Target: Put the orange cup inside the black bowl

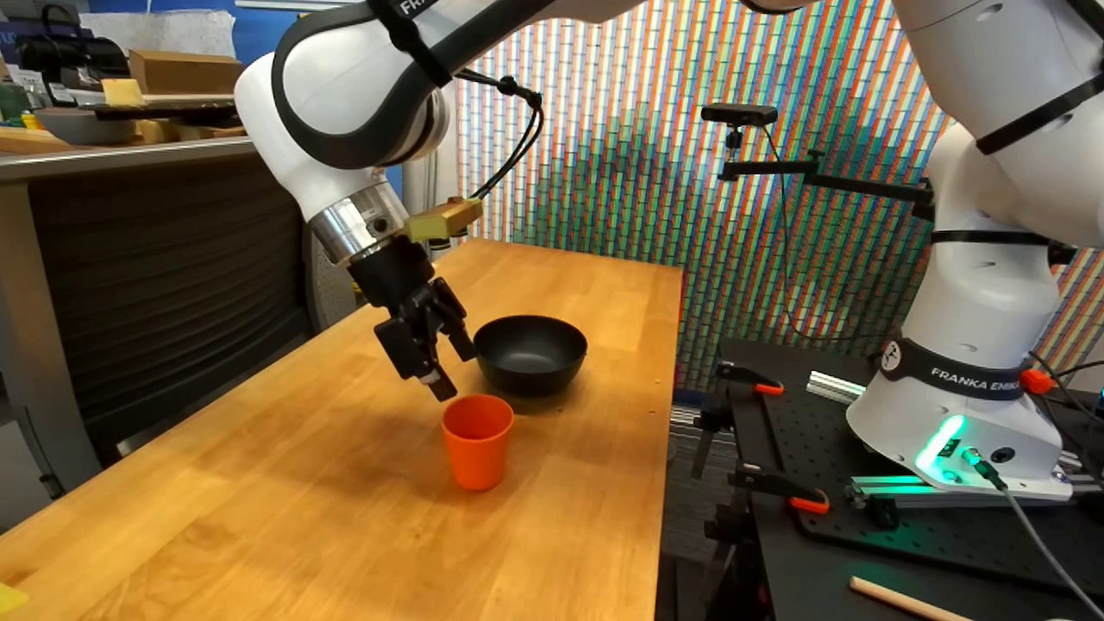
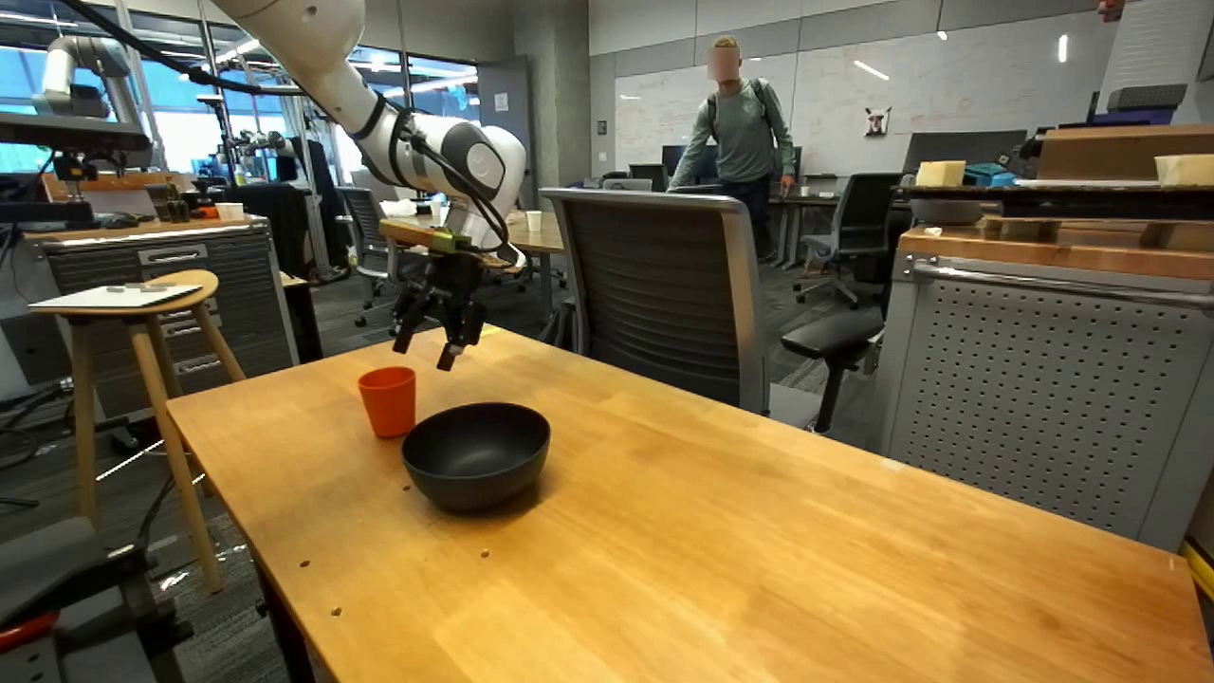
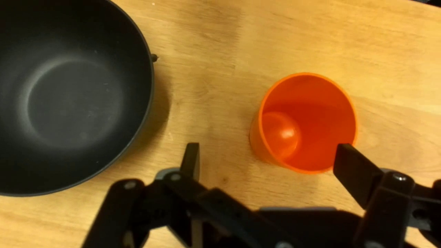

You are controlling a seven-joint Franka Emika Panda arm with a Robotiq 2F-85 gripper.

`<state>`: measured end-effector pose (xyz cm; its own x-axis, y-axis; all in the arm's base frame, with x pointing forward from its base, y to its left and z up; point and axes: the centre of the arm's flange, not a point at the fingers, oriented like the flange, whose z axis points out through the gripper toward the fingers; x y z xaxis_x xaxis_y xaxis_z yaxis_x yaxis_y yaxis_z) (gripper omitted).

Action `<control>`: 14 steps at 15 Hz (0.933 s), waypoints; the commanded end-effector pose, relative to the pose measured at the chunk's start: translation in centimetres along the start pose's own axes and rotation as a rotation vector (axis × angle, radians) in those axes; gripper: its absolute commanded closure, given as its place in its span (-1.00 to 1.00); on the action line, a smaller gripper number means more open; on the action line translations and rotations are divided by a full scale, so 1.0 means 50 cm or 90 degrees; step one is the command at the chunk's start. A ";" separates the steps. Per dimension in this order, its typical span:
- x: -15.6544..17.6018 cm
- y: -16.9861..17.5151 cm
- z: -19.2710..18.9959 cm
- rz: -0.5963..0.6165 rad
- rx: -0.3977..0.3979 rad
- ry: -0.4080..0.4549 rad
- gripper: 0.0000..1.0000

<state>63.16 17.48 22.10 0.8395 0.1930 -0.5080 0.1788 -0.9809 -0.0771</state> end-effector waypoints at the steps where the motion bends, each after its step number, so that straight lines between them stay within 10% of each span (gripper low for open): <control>1: 0.005 0.002 -0.008 -0.008 0.027 -0.024 -1.00; 7: 0.004 0.032 0.066 0.016 0.009 -0.046 -1.00; 8: 0.007 0.035 0.079 0.012 0.010 -0.052 -0.56; 14: 0.009 0.031 0.107 0.006 0.020 -0.075 0.30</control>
<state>61.09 15.94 16.83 0.7786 0.1660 -0.6051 0.1542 -0.9854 -0.0720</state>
